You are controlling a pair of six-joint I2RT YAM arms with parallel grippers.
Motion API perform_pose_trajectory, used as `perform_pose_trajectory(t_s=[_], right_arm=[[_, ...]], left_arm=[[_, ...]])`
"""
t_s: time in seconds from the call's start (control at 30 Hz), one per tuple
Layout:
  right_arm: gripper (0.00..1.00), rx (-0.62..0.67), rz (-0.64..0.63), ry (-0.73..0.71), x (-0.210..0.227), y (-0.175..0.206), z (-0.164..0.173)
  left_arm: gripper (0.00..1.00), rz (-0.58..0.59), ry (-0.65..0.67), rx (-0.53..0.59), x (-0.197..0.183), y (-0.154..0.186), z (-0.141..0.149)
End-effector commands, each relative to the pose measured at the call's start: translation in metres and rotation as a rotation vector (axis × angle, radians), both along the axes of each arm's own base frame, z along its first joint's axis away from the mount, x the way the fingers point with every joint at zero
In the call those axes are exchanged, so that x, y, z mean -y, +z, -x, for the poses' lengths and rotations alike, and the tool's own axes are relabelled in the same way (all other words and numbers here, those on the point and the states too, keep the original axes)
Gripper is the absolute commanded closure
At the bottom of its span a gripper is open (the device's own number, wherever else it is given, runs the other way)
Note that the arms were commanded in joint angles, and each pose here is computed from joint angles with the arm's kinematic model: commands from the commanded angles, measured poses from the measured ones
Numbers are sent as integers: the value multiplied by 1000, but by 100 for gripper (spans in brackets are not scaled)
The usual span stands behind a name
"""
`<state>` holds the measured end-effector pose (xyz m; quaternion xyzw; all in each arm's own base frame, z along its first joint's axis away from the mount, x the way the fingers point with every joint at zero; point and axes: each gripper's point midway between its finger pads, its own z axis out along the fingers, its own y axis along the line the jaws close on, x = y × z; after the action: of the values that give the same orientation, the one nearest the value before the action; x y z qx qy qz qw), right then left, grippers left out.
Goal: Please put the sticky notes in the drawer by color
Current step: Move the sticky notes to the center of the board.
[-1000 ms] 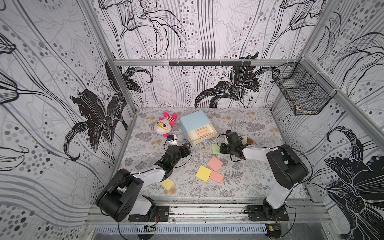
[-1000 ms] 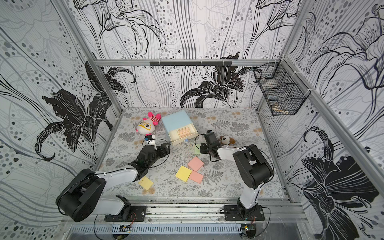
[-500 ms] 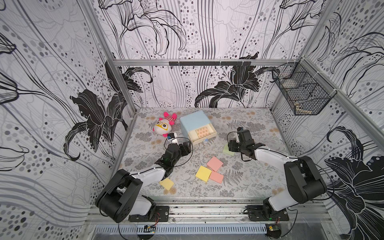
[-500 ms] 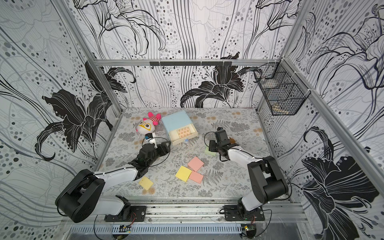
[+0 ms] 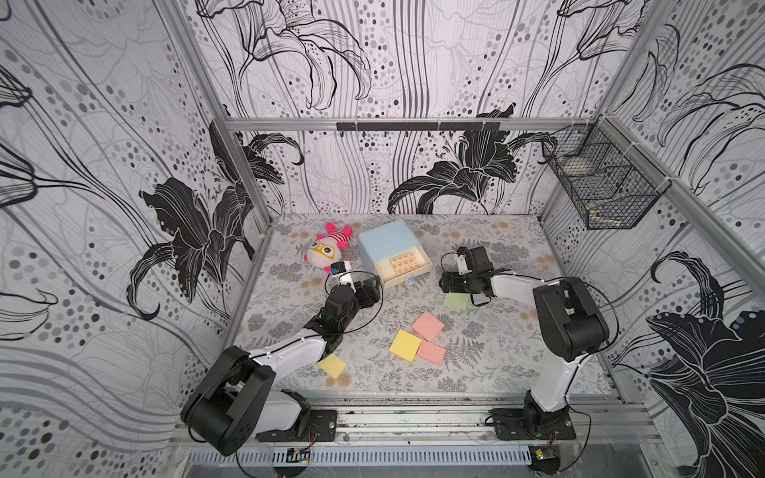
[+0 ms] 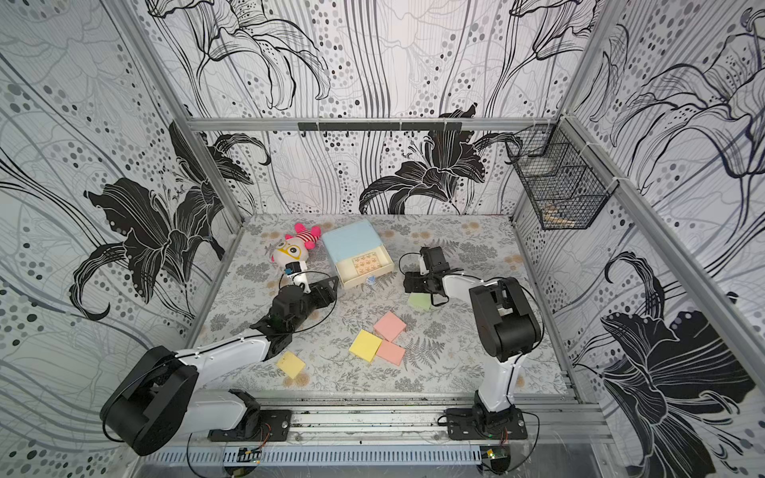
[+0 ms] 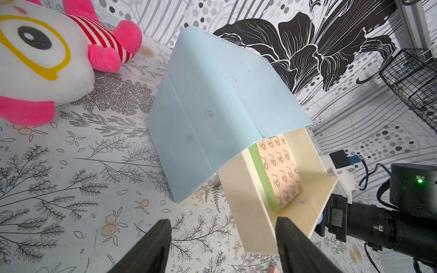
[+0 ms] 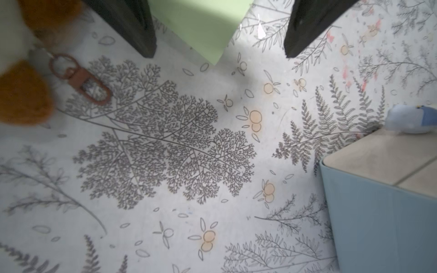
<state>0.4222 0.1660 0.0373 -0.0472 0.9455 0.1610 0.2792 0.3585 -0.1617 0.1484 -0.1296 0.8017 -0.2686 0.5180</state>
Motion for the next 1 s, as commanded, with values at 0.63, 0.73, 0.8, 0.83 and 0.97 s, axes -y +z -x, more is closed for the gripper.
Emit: perform_pose_trajectory(t_s=[0.63,0.73,0.8,0.83,0.97], right_arm=[[9,-54,83,39,18,5,63],[8,-82,53,59,13,-4,69],[8,-99,29,70,10,-7,75],[8,-109,22,73,9,-10,79],[13,-134,-8,76,8,-11,94]], left_arm=[[24,-32,10,60,-2,21,-4],[24,-37,8,59,-2,21,-5],[24,-41,8,58,-2,21,-6],[24,-40,9,58,-2,21,-6],[24,-46,7,55,-2,20,-6]])
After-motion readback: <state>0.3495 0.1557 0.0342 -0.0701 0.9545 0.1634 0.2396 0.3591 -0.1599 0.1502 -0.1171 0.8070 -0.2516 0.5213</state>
